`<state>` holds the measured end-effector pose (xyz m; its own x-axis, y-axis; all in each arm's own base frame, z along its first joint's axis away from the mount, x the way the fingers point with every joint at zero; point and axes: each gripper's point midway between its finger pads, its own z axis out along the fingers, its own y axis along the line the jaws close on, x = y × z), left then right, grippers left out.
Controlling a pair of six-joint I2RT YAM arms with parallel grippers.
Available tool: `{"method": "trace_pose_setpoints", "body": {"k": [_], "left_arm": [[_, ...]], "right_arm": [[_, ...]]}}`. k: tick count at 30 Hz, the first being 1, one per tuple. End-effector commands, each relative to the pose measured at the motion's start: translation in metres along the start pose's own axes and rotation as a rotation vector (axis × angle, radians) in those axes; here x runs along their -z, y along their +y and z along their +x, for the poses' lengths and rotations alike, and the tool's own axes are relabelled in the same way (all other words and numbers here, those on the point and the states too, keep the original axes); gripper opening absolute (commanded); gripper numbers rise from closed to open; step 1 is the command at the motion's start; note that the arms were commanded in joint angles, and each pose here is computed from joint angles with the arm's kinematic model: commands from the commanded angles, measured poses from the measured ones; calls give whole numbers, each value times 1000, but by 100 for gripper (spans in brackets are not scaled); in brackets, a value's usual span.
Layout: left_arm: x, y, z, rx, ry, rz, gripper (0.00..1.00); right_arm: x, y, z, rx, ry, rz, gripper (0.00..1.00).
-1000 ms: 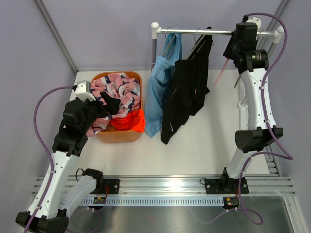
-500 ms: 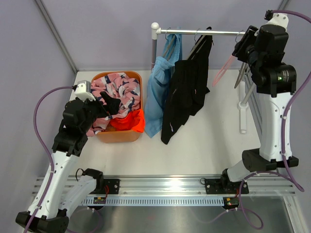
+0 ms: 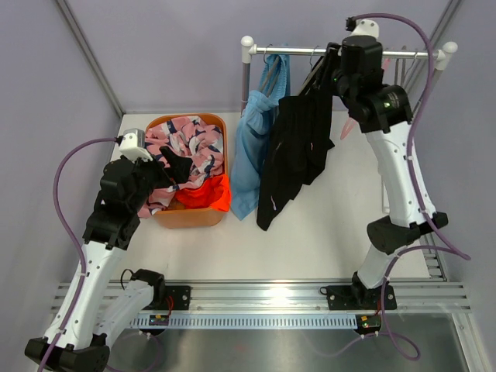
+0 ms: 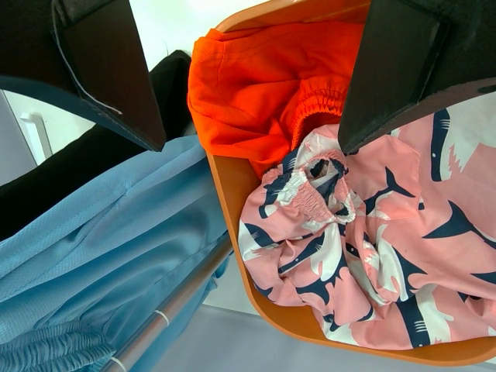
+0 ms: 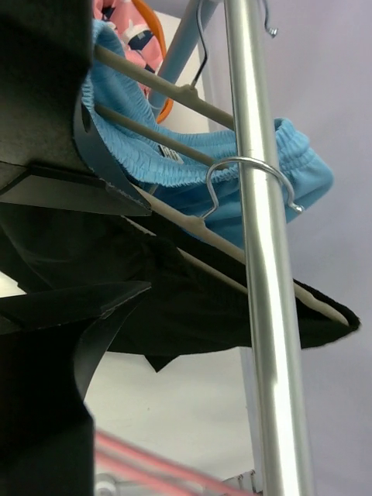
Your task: Remove the shorts from the hanger
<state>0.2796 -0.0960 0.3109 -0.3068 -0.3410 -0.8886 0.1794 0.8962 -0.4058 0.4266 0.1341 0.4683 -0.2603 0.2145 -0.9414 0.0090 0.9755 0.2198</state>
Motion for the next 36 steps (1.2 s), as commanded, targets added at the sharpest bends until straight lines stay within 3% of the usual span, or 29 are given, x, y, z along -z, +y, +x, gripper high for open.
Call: {"method": "trace_pose_setpoints", "body": {"k": [1,19,24,32,36], "left_arm": [[-2,-6,-8,-20,-31,31,99],[-2,-6,-7,-23,-29,32,99],[-3,-6,-7,-25,-28,33,99],[-3,-6,-6,-25,-26,34,99],[-4,-6,-5,-25,-23,34,99]], "right_arm": [[-8,16,-16,-19,-82,6,47],[-69,15,17,-53,-164,182,52],[-71,10,14,-80,-215,212,42],[-78,8,12,-43,-215,244,40],[-77,7,11,-31,-225,243,25]]}}
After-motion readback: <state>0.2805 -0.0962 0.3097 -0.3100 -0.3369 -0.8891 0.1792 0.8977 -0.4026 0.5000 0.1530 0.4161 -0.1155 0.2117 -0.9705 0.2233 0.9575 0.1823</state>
